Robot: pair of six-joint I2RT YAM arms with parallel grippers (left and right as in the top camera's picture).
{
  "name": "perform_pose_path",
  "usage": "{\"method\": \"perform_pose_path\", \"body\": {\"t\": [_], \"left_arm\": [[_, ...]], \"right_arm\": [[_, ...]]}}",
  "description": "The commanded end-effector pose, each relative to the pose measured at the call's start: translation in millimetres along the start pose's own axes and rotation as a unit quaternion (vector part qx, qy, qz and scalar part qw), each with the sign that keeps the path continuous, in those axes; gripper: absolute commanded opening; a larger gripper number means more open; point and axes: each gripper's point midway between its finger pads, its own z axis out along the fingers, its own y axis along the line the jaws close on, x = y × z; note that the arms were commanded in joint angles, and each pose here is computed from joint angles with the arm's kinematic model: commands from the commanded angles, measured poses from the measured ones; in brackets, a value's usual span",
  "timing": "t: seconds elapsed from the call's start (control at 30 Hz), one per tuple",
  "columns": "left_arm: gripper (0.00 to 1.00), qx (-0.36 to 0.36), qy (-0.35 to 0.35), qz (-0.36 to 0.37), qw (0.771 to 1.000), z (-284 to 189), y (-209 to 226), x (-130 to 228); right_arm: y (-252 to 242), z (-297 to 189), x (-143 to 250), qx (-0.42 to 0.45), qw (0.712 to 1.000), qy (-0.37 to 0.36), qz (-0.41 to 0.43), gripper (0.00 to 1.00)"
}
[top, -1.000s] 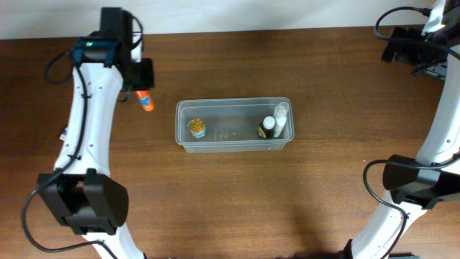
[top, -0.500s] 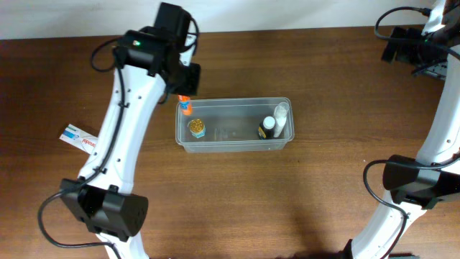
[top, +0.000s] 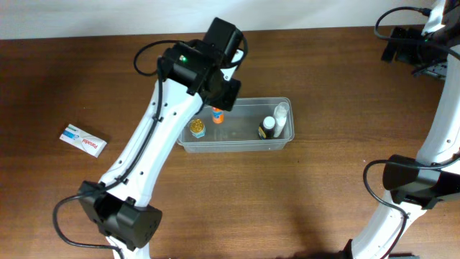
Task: Pack container
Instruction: 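Carry the orange tube over the container beside the jar, then lower the orange tube upright into the container and release it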
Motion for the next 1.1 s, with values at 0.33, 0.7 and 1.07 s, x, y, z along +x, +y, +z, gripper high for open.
{"method": "perform_pose_path", "body": {"t": [0.33,0.7,1.07], "left_arm": [[0.22,-0.015,0.037,0.004,0.999,59,3,31],[0.22,-0.036,0.046,0.002,0.998,90,13,46],[0.22,-0.055,0.042,-0.002,0.998,100,34,47]], "right_arm": [[0,-19,-1,-0.003,1.000,-0.021,0.002,0.98],[0,-19,-1,-0.003,1.000,-0.022,0.002,0.98],[0,-19,-1,-0.003,1.000,-0.021,0.002,0.98]]}}
